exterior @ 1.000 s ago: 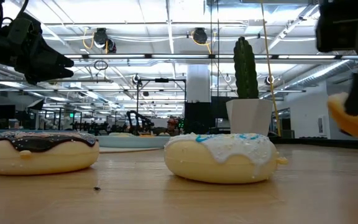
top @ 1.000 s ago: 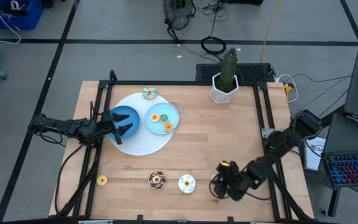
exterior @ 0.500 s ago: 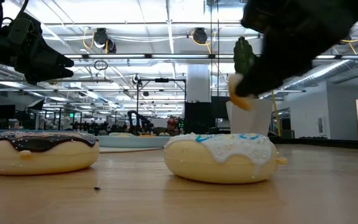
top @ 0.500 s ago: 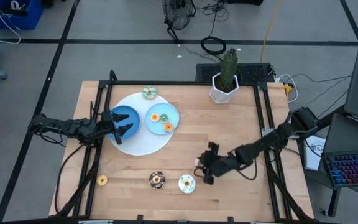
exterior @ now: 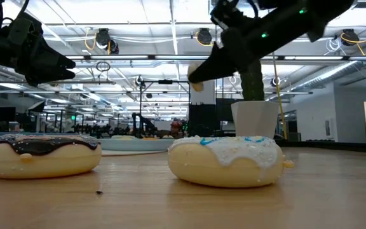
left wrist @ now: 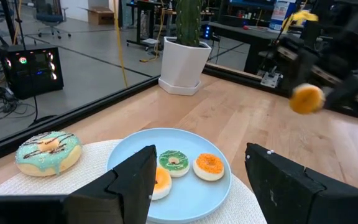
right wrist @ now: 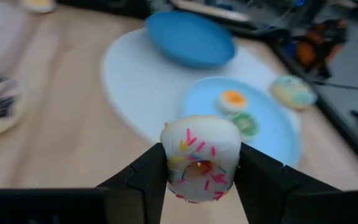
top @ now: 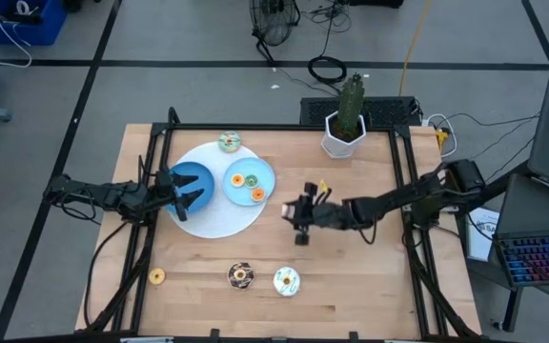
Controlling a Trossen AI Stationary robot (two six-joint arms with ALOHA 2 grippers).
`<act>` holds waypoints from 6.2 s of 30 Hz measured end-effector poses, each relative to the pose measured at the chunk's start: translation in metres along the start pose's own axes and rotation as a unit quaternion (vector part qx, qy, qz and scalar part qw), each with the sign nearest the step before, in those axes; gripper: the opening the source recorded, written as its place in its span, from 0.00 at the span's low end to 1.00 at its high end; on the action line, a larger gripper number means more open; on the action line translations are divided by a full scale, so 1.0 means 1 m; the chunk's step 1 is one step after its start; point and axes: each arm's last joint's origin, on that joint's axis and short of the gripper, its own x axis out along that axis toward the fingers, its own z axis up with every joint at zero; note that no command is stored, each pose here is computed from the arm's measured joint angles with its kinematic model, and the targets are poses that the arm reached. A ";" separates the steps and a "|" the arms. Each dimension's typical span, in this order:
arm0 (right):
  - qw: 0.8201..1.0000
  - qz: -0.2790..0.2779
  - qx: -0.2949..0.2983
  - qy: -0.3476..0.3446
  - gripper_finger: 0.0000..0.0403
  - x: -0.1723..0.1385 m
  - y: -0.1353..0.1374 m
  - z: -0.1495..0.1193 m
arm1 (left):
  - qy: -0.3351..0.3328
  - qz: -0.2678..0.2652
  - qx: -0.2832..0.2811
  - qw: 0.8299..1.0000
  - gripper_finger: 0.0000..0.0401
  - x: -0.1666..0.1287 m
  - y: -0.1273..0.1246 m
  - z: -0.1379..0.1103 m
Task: Pick & Place donuts
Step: Put the small white donut on the blue plate, then put the small yellow donut on the blue plate
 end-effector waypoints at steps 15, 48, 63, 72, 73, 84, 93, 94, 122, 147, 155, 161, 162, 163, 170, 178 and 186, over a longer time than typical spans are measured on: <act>0.997 -0.035 0.054 -0.039 0.39 0.024 -0.073 0.002 | 0.000 0.000 0.000 1.000 0.61 0.000 0.000 0.000; 0.943 0.270 0.082 -0.175 0.39 0.021 -0.094 0.018 | 0.000 0.000 0.000 1.000 0.61 0.000 0.000 0.000; 0.968 0.083 0.081 -0.222 0.39 0.059 -0.109 -0.007 | 0.000 0.000 0.000 1.000 0.61 0.000 0.000 0.000; 0.954 0.057 0.105 -0.274 0.39 0.086 -0.132 0.016 | 0.000 0.000 0.000 1.000 0.61 0.000 0.000 0.000; 0.954 0.054 0.100 -0.278 0.39 0.088 -0.136 0.025 | 0.000 0.000 0.000 1.000 0.61 0.000 0.000 0.000; 0.959 0.060 0.082 -0.265 0.39 0.092 -0.188 0.122 | 0.000 0.000 0.000 1.000 0.61 0.000 0.000 0.000; 0.972 0.046 0.066 -0.222 0.39 0.076 -0.217 0.167 | 0.000 0.000 0.000 1.000 0.61 0.000 0.000 0.000; 0.974 0.046 0.062 -0.213 0.39 0.075 -0.218 0.169 | 0.000 -0.001 0.000 1.000 0.61 0.000 0.000 0.000; 0.984 0.128 0.118 0.028 0.39 0.112 -0.141 0.013 | 0.000 0.000 0.000 1.000 0.61 0.000 0.000 0.000; 0.975 0.146 0.146 0.085 0.39 0.147 -0.117 -0.023 | 0.000 0.000 0.000 1.000 0.61 0.000 0.000 0.000; 0.982 0.103 0.101 0.125 0.39 0.155 -0.123 -0.010 | 0.000 0.000 0.000 1.000 0.61 0.000 0.000 0.000; 0.974 0.092 0.100 0.181 0.39 0.150 -0.127 -0.019 | 0.000 0.000 0.000 1.000 0.61 0.000 0.000 0.000; 0.972 0.097 0.103 0.186 0.39 0.149 -0.127 -0.020 | 0.000 0.000 0.000 1.000 0.61 0.000 0.000 0.000; 0.971 0.097 0.103 0.190 0.39 0.149 -0.127 -0.021 | 0.000 0.000 0.000 1.000 0.61 0.000 0.000 0.000; 0.970 0.097 0.105 0.195 0.39 0.149 -0.127 -0.022 | 0.000 0.000 0.000 1.000 0.61 0.000 0.000 0.000; 0.971 0.098 0.100 0.194 0.50 0.149 -0.127 -0.022 | 0.000 0.000 0.000 1.000 0.61 0.000 0.000 0.000; 0.970 0.097 0.107 0.194 0.69 0.149 -0.127 -0.022 | 0.000 0.000 0.000 1.000 0.61 0.000 0.000 0.000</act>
